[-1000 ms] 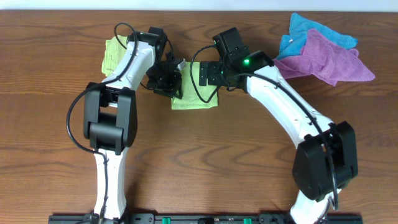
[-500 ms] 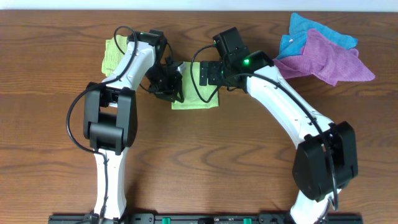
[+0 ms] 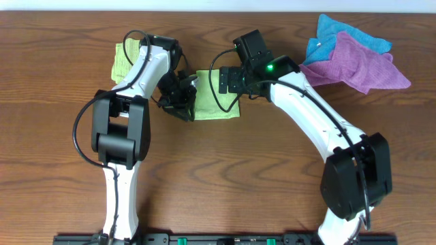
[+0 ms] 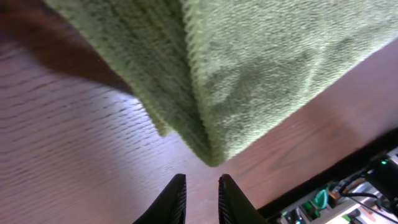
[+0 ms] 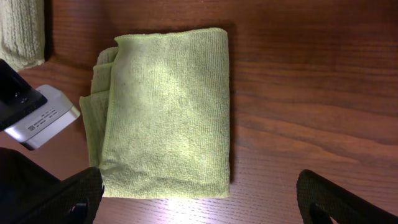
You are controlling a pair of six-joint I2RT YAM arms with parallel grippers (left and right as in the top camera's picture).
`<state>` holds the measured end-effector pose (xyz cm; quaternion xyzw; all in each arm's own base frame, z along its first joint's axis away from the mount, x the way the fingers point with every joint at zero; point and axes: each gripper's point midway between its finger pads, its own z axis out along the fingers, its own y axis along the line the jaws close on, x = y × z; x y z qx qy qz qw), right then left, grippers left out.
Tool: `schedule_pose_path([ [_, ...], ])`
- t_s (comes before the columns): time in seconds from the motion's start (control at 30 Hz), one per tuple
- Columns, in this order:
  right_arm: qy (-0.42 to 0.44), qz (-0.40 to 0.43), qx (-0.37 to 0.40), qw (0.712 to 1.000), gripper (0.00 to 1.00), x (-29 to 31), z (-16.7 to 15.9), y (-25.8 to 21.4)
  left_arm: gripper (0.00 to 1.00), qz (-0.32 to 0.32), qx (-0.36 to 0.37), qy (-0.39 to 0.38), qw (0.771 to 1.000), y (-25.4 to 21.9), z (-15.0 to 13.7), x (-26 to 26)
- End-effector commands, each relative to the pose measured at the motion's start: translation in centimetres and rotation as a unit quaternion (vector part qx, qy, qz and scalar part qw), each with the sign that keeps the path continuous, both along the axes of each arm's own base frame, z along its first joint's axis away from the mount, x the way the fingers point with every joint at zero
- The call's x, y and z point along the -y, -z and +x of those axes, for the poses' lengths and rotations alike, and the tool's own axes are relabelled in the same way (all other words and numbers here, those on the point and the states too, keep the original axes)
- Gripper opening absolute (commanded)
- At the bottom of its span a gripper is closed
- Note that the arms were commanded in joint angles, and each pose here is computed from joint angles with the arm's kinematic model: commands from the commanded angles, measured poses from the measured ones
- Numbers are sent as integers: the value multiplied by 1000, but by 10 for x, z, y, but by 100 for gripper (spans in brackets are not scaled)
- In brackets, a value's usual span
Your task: Fold the cloth
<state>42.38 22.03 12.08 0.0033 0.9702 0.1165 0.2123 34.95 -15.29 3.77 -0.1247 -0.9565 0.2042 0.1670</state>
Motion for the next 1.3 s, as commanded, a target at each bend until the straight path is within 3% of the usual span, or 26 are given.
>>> schedule_pose_path([
  [0.0,-6,-2,15,1000,99,-1,2,-11,20,19,-15,10,1000,10,-7,-5],
  [0.13,-6,-2,15,1000,99,-1,2,-11,19,18,-8,13,1000,17,-7,-2],
  [0.47,-6,-2,15,1000,99,-1,2,-11,45,27,1,28,999,15,-7,-7],
  [0.73,-7,-2,15,1000,99,-1,2,-11,50,-28,13,26,999,-12,-9,9],
  [0.77,-7,-2,15,1000,99,-1,2,-11,52,-35,22,26,999,-16,-7,10],
  [0.83,-6,-2,15,1000,99,-1,2,-11,65,-45,48,27,997,-20,2,14],
  [1.27,-6,-3,16,1000,99,-1,2,-11,70,-87,108,22,990,-19,30,30],
])
